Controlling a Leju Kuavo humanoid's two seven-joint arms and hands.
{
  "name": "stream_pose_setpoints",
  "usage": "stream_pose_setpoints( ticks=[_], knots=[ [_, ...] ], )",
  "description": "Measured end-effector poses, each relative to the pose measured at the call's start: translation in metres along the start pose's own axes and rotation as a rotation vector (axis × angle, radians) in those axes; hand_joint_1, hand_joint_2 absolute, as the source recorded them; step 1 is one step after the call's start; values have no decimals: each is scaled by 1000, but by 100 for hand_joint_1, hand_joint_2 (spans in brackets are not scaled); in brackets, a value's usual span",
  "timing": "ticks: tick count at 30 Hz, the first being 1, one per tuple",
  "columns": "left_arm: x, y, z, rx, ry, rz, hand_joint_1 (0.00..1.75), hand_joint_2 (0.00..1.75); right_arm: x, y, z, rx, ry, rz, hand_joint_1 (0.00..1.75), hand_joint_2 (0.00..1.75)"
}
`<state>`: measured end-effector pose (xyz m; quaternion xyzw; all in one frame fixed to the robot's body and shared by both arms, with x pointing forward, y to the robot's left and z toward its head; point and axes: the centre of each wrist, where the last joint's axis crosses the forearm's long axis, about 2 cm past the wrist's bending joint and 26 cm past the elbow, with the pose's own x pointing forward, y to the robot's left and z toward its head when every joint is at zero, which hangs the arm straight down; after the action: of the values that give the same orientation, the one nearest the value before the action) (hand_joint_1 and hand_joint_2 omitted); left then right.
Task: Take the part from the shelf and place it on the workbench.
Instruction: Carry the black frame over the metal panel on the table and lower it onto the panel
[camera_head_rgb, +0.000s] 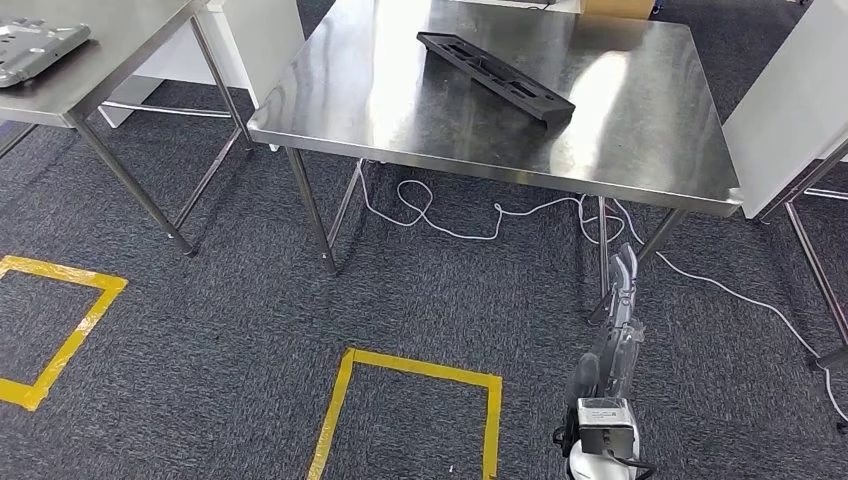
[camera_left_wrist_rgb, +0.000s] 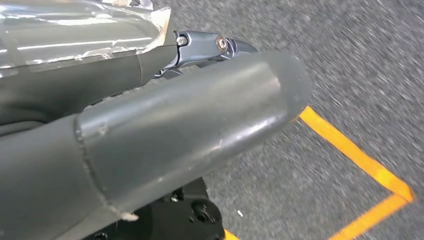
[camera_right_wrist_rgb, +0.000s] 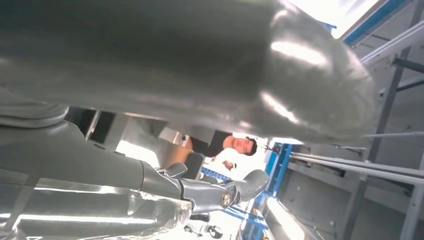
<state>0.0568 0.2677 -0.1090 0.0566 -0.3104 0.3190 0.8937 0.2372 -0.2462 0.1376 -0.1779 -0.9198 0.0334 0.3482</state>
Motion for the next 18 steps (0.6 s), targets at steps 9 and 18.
stream_pose_setpoints(
  ticks=[9,18],
  knots=[
    [0,0,0,-13,-17,-12,0,0,4,-9,16,5,24,9,0,0],
    [0,0,0,-14,0,-27,0,0,4,-12,16,5,35,20,0,0]
  ],
)
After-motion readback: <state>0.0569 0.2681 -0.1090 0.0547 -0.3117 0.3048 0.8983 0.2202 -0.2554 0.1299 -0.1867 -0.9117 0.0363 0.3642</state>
